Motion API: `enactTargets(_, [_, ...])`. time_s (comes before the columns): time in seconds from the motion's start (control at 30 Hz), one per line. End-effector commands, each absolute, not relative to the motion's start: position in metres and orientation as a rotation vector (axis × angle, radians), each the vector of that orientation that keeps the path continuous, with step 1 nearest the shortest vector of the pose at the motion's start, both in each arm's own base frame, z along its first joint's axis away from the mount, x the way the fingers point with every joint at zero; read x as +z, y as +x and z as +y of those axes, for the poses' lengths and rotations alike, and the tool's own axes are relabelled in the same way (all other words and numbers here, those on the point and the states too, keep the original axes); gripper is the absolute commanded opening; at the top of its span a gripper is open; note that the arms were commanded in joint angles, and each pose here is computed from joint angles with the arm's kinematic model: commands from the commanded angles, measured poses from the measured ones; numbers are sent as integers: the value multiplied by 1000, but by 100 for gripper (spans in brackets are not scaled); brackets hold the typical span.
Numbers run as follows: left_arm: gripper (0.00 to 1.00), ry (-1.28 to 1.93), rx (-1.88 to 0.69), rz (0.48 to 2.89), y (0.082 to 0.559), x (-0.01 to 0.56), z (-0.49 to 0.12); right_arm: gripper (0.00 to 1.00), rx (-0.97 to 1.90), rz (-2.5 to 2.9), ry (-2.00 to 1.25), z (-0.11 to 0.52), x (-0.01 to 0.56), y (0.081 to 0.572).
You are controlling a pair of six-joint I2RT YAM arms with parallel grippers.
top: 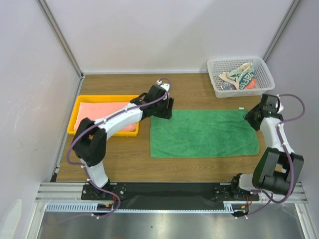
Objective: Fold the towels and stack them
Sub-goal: Flatten out the crumpled towel
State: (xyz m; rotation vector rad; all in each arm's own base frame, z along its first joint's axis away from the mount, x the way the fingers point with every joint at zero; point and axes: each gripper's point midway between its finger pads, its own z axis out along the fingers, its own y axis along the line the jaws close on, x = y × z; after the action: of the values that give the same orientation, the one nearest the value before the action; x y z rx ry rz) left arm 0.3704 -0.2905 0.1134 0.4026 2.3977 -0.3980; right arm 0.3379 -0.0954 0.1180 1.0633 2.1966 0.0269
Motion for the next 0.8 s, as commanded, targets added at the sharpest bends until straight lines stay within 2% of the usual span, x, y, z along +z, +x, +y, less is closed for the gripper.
enactTargets(0.0, [67,465,-475,2443,331,115,-293,51,-74,2271,1270,-96,86,282])
enactTargets(0.17, [68,463,-521,2490,300,98,-283,52,-112,2184,1447,-108,65,251])
enactTargets(0.27, [69,469,-505,2491,295,94,-275,55,-97,2095,1498,-114,60,250])
enactTargets(0.4, [70,470,-575,2491,290,93,-278,60,-54,2027,1566,-116,44,243])
enactTargets(0.47, [75,471,-588,2482,290,94,-278,65,-65,2016,1549,-119,44,243])
enactTargets(0.6, [76,486,-570,2472,291,96,-276,73,-130,2017,1540,-129,38,237])
enactTargets(0.77, [77,468,-537,2462,293,97,-271,74,-146,2049,1588,-143,20,229])
